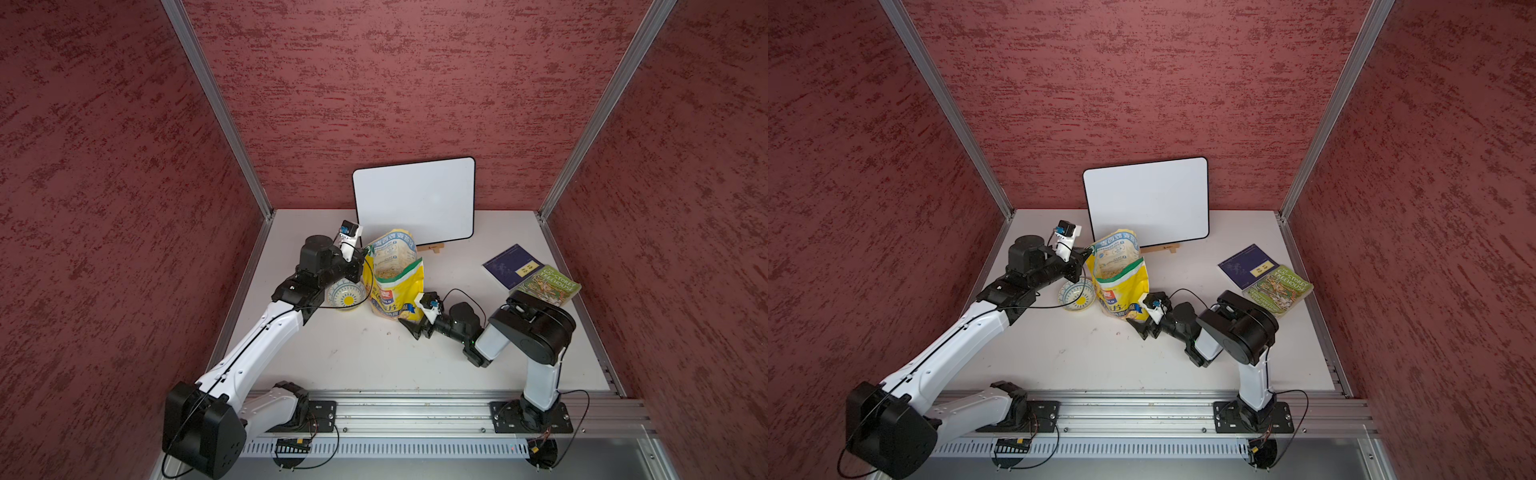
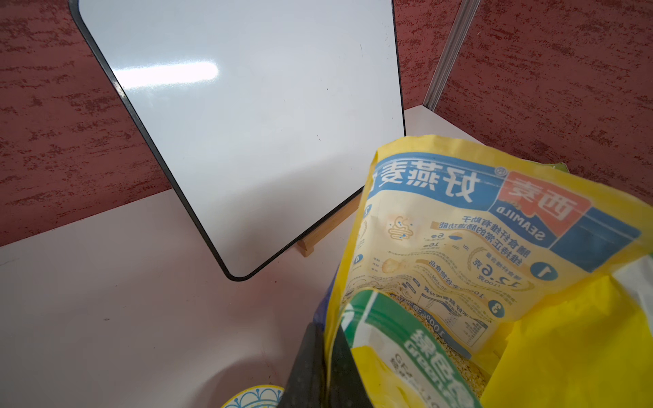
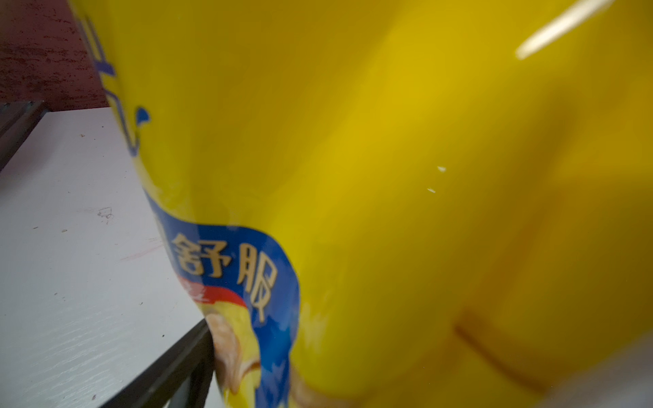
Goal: Pour the oats into the breakfast bowl
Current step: Pick up the oats bag from the center of the board.
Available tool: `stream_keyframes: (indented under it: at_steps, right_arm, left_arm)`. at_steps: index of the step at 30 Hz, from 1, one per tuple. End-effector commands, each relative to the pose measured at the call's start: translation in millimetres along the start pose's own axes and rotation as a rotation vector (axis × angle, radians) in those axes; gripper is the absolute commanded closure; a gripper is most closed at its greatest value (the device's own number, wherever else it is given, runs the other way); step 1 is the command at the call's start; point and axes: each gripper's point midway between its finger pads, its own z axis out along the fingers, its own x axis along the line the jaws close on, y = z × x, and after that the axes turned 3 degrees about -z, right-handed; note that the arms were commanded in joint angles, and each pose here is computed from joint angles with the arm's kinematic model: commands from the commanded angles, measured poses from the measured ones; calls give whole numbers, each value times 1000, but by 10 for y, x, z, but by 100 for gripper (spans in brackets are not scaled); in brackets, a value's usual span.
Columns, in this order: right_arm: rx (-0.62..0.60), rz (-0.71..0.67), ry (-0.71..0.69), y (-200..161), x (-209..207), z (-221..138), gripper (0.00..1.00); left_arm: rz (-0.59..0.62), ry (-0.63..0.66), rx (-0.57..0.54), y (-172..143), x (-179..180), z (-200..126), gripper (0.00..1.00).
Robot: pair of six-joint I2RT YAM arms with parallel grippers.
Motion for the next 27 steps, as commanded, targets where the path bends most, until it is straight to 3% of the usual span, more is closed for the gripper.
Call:
stream_keyframes:
  at_steps: [1, 4, 7, 10, 14, 19, 27]
  right_arm:
    - [-36, -13, -29, 85, -25, 30, 4]
    - [-25, -11, -29, 48, -13, -10, 3]
    - [-23, -8, -33, 44, -16, -18, 1]
    - [-22, -10, -34, 41, -21, -17, 1]
    - [-21, -13, -33, 41, -16, -23, 1]
    - [-13, -21, -28, 11, -3, -42, 1]
    - [-20, -17, -27, 40, 3, -55, 1]
  left_arm:
    - [-12, 41, -75, 146, 80, -55, 65]
    - [-86, 143, -90, 100, 294, -174, 34]
    - [-212, 179, -140, 55, 449, -354, 20]
    - [-292, 143, -193, -24, 469, -485, 16]
    - [-413, 159, -208, -216, 629, -586, 17]
    - [-642, 193, -112, -483, 927, -436, 38]
    - [-676, 144, 140, -726, 946, 251, 44]
